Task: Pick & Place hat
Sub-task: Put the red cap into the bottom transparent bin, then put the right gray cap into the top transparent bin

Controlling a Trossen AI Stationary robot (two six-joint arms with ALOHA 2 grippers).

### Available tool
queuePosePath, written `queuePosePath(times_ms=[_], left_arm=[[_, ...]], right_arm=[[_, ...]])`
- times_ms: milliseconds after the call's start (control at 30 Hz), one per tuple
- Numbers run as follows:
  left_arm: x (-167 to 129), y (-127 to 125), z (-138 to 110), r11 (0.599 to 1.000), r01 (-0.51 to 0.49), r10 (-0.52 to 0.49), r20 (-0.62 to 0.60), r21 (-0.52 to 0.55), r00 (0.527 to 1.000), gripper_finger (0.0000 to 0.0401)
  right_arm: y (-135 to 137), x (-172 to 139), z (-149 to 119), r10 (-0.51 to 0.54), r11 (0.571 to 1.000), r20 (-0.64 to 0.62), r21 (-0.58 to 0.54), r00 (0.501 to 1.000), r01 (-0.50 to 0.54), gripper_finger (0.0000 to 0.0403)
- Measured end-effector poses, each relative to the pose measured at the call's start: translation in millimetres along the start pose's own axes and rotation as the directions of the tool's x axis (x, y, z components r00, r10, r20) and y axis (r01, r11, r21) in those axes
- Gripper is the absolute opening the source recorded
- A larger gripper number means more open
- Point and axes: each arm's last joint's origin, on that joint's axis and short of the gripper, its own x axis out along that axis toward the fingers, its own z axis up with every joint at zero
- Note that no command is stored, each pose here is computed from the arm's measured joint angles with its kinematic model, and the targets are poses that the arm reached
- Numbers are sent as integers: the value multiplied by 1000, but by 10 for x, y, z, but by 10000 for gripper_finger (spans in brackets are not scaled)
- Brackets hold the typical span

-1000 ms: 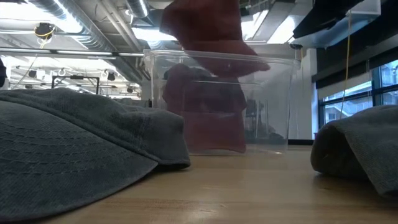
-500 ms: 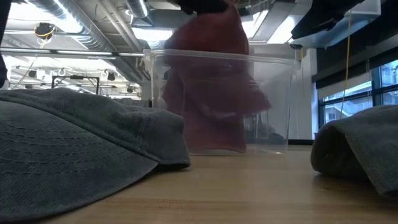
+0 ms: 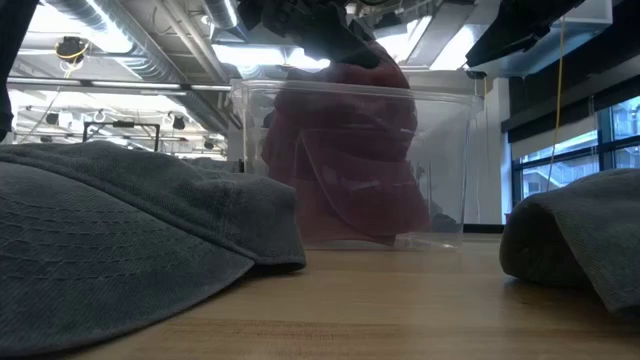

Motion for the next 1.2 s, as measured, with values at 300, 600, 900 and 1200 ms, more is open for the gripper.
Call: queuePosePath(times_ms=[300,600,900,1200], left_arm=[[3,35,-23,984,-177,176,-110,4,978,48],[4,45,-33,966,-259,257,-163,9,953,82],[-49,46,8,937,-350,345,-183,2,921,154],[-393,40,210,906,-420,416,-73,-56,906,192]], right_arm=[[21,34,0,-1,1000,-14,-26,1000,1,236],[31,49,-1,-2,999,-21,-40,1000,1,236],[34,55,-7,-2,999,-28,-45,1000,1,236],[29,53,-51,-6,998,-69,-62,998,2,236]])
